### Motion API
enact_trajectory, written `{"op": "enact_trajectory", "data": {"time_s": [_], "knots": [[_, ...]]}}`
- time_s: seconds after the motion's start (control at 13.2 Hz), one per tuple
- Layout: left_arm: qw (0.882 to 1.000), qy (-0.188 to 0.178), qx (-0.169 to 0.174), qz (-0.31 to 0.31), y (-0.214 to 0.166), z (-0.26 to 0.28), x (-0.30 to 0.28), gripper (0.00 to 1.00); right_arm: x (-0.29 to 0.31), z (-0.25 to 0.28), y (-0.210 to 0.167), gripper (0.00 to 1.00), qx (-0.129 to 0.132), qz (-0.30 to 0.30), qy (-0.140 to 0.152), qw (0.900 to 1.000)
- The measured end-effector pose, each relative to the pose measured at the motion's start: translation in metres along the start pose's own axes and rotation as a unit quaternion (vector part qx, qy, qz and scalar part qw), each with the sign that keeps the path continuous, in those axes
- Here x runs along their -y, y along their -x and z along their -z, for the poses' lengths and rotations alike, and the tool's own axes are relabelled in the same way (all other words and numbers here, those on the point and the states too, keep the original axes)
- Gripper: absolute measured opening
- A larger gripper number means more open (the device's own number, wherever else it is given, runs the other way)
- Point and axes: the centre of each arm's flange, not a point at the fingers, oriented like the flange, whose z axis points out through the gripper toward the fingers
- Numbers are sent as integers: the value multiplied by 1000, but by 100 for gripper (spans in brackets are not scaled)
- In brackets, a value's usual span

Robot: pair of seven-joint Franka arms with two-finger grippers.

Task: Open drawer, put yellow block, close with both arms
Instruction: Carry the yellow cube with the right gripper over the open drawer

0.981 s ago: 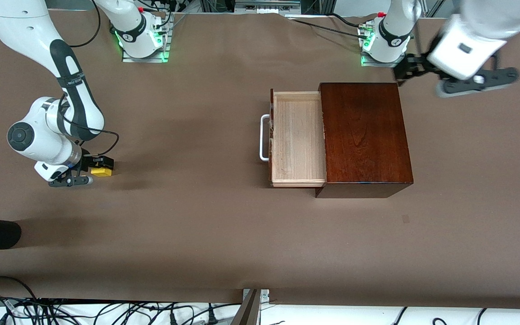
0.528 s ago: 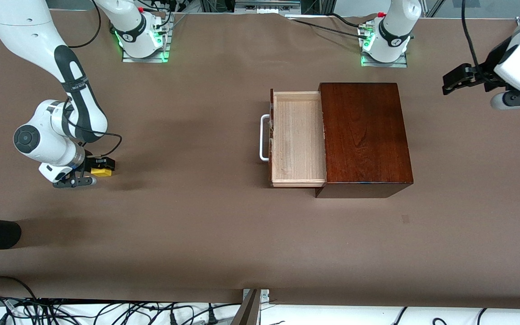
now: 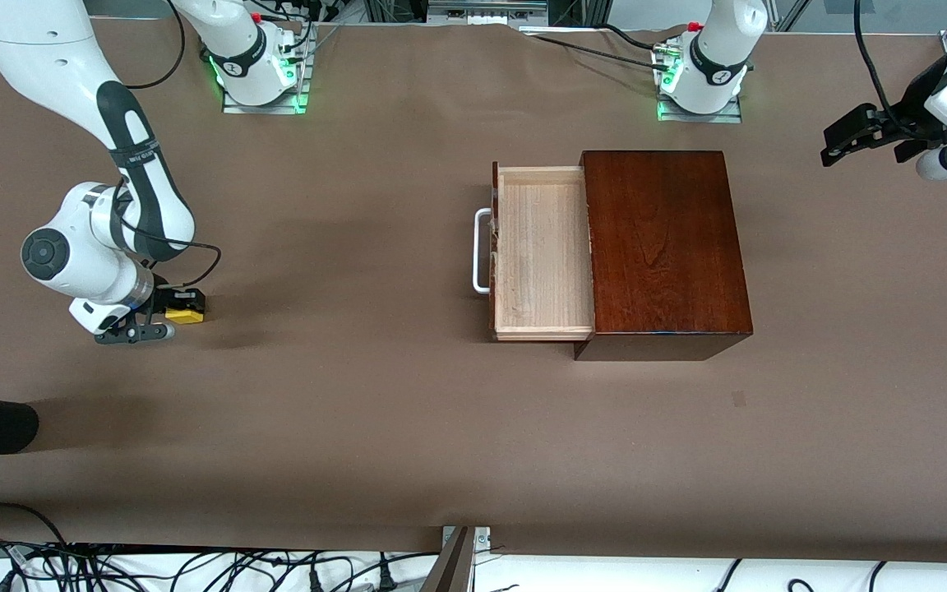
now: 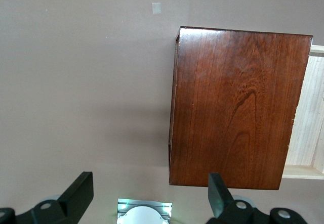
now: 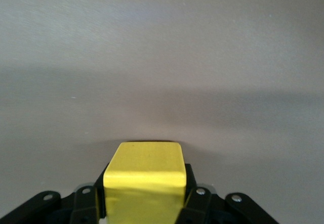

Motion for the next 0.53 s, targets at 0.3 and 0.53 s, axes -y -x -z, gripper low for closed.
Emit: {"op": "enact_trajectory", "data": {"time_s": [0.3, 0.53], "knots": [[1000, 2, -6, 4, 0, 2, 7, 100, 10, 100, -19, 56, 3, 12, -26, 1000], [1000, 3, -10, 4, 0, 4, 7, 100, 21, 176, -22, 56, -5, 28, -37, 999]]}}
